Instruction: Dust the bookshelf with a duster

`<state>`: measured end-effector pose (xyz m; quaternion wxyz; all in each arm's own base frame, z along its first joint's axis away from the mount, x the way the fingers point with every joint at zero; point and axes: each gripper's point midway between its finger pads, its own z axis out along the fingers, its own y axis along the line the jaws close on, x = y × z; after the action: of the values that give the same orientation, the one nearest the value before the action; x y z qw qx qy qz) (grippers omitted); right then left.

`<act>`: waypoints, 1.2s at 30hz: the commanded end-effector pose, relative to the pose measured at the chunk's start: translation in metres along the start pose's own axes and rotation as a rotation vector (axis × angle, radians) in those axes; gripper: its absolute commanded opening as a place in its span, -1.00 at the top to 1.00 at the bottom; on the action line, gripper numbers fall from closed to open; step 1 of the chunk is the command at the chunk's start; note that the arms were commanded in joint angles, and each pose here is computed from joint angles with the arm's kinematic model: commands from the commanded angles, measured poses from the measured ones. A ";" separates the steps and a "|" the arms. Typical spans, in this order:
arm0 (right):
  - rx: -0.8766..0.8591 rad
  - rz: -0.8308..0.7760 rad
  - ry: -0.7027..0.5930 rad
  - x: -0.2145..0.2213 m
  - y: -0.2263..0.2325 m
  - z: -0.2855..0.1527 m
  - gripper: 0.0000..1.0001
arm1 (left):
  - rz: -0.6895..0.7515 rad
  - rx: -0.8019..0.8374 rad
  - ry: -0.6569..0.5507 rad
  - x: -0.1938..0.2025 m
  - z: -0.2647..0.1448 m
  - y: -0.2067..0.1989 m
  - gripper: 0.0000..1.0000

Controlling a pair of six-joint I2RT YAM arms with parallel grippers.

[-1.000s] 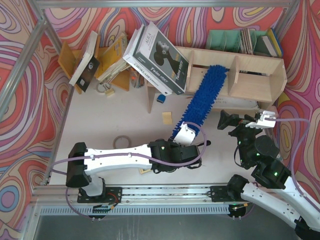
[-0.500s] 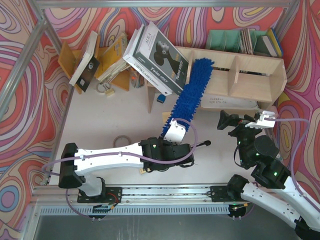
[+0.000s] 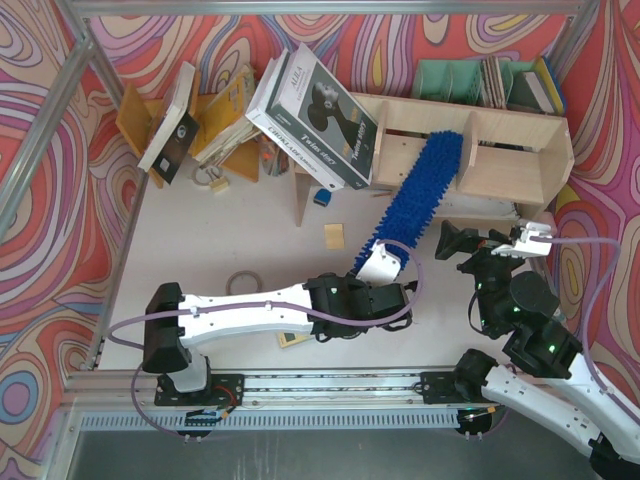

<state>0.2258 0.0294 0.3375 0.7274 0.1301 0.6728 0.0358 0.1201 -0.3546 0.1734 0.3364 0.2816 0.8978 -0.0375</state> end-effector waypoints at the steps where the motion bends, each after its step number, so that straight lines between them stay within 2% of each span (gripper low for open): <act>1: 0.014 0.044 -0.031 -0.012 -0.003 -0.001 -0.98 | 0.000 0.055 -0.070 -0.024 -0.007 -0.011 1.00; 7: 0.025 0.052 -0.033 -0.025 -0.005 -0.003 -0.97 | -0.008 0.082 -0.128 -0.033 -0.014 -0.009 1.00; 12: 0.045 0.108 -0.018 -0.048 -0.005 -0.006 -0.97 | -0.033 0.088 -0.201 -0.039 -0.024 0.002 1.00; 21: 0.073 0.094 0.045 -0.093 0.014 0.002 -0.97 | -0.044 0.085 -0.330 -0.066 -0.050 0.011 1.00; 29: 0.073 0.131 -0.018 -0.131 0.017 0.003 -0.97 | 0.006 0.180 -0.357 -0.091 -0.058 -0.021 1.00; 36: 0.079 0.155 -0.045 -0.149 0.016 0.002 -0.97 | 0.131 0.264 -0.311 -0.097 -0.046 -0.068 1.00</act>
<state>0.2187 0.0186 0.4793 0.7270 0.2007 0.6528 0.0713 0.1250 -0.4178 0.2638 0.4394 0.3294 0.8196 -0.1634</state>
